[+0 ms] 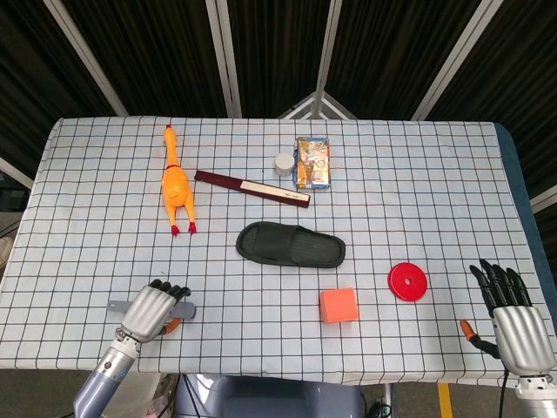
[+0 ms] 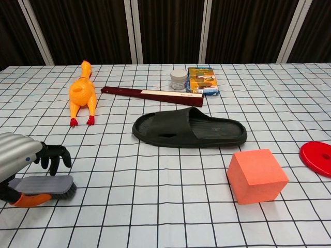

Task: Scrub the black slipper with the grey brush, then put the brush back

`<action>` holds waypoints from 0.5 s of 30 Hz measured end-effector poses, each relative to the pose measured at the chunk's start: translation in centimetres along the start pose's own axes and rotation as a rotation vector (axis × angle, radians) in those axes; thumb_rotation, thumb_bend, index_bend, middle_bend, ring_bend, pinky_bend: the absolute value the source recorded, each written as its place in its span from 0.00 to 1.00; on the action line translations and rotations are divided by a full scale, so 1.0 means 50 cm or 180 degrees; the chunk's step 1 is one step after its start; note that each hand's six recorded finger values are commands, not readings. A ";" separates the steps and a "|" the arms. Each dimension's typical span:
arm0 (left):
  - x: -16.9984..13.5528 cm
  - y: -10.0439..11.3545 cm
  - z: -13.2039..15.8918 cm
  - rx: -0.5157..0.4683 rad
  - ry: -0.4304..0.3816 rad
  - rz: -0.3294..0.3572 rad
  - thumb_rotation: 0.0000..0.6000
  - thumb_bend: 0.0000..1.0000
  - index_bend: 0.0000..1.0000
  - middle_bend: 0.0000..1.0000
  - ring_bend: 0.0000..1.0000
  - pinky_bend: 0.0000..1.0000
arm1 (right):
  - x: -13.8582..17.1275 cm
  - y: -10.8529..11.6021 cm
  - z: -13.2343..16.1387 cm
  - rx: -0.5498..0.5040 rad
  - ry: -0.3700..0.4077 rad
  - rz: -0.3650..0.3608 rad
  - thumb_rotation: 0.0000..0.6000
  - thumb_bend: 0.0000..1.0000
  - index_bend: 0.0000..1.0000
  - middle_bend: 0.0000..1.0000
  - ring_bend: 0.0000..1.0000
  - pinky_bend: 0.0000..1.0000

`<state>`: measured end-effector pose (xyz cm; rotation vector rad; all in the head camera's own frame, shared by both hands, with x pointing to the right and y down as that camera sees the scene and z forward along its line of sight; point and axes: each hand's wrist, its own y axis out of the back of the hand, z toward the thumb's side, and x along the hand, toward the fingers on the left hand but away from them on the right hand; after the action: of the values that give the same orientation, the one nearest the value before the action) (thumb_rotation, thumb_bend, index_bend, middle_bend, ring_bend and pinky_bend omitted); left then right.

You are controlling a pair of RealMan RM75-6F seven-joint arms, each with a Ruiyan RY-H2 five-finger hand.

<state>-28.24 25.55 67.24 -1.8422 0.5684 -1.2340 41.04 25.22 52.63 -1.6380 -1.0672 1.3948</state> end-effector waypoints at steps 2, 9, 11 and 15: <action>0.002 -0.001 -0.002 -0.0002 0.0008 -0.0009 1.00 0.36 0.36 0.50 0.44 0.41 | 0.000 0.001 0.000 -0.0003 -0.0002 -0.0005 1.00 0.34 0.00 0.00 0.00 0.00; 0.008 -0.005 -0.006 -0.0052 0.0034 -0.0044 1.00 0.44 0.40 0.54 0.48 0.46 | 0.000 0.000 -0.001 0.0004 -0.0009 0.0003 1.00 0.34 0.00 0.00 0.00 0.00; 0.009 -0.007 -0.007 -0.0075 0.0040 -0.0046 1.00 0.48 0.43 0.57 0.51 0.49 | 0.001 0.000 -0.001 0.0002 -0.0010 0.0005 1.00 0.34 0.00 0.00 0.00 0.00; 0.013 -0.005 -0.010 -0.0136 0.0060 -0.0002 1.00 0.53 0.46 0.60 0.54 0.52 | 0.001 0.000 -0.001 0.0000 -0.0008 0.0009 1.00 0.34 0.00 0.00 0.00 0.00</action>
<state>-28.43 25.02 67.90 -1.8681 0.6088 -1.2496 41.10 25.28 52.60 -1.6389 -1.0668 1.3991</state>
